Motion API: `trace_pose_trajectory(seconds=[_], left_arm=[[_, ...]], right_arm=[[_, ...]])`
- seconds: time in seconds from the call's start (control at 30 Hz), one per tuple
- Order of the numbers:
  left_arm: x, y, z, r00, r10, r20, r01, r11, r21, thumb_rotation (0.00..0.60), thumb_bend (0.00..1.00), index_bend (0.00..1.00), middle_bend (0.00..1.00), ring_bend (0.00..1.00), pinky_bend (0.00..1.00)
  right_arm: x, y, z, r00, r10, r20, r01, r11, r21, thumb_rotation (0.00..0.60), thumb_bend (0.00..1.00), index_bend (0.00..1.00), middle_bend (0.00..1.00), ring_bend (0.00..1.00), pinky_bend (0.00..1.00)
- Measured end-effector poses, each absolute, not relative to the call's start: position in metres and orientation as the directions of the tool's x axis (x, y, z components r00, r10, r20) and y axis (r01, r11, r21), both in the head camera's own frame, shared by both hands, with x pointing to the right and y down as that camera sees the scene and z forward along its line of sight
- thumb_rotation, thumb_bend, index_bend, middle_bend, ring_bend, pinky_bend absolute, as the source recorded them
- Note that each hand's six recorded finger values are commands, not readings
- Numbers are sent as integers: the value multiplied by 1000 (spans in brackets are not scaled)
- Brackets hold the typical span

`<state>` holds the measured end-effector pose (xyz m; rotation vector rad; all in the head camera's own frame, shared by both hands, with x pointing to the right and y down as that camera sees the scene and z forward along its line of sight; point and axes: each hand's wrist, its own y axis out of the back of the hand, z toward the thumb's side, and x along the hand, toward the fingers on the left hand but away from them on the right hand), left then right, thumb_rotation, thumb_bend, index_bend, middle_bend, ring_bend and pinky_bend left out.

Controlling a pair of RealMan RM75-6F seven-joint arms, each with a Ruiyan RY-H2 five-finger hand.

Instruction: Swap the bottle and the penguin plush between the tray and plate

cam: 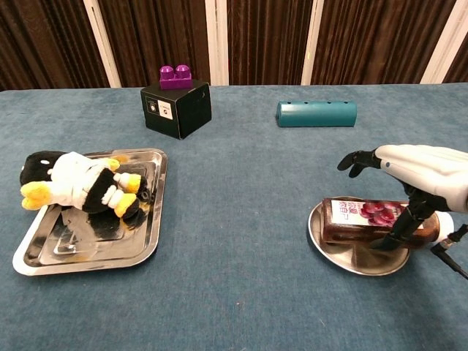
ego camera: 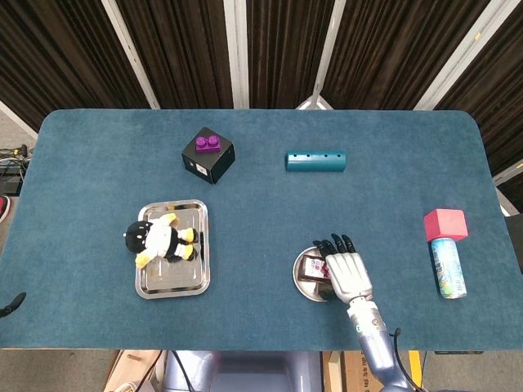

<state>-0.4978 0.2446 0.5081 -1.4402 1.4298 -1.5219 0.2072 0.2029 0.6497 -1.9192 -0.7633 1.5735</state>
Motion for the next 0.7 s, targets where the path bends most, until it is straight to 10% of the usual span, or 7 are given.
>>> trace_pose_trajectory(seconds=[0.7], left_arm=[[-495, 244, 509, -238, -924, 298, -238, -242, -941, 600, 229, 128, 21, 0, 131]], right_arm=[[211, 205, 679, 105, 722, -684, 82, -691, -718, 600, 133, 419, 415, 196, 0]])
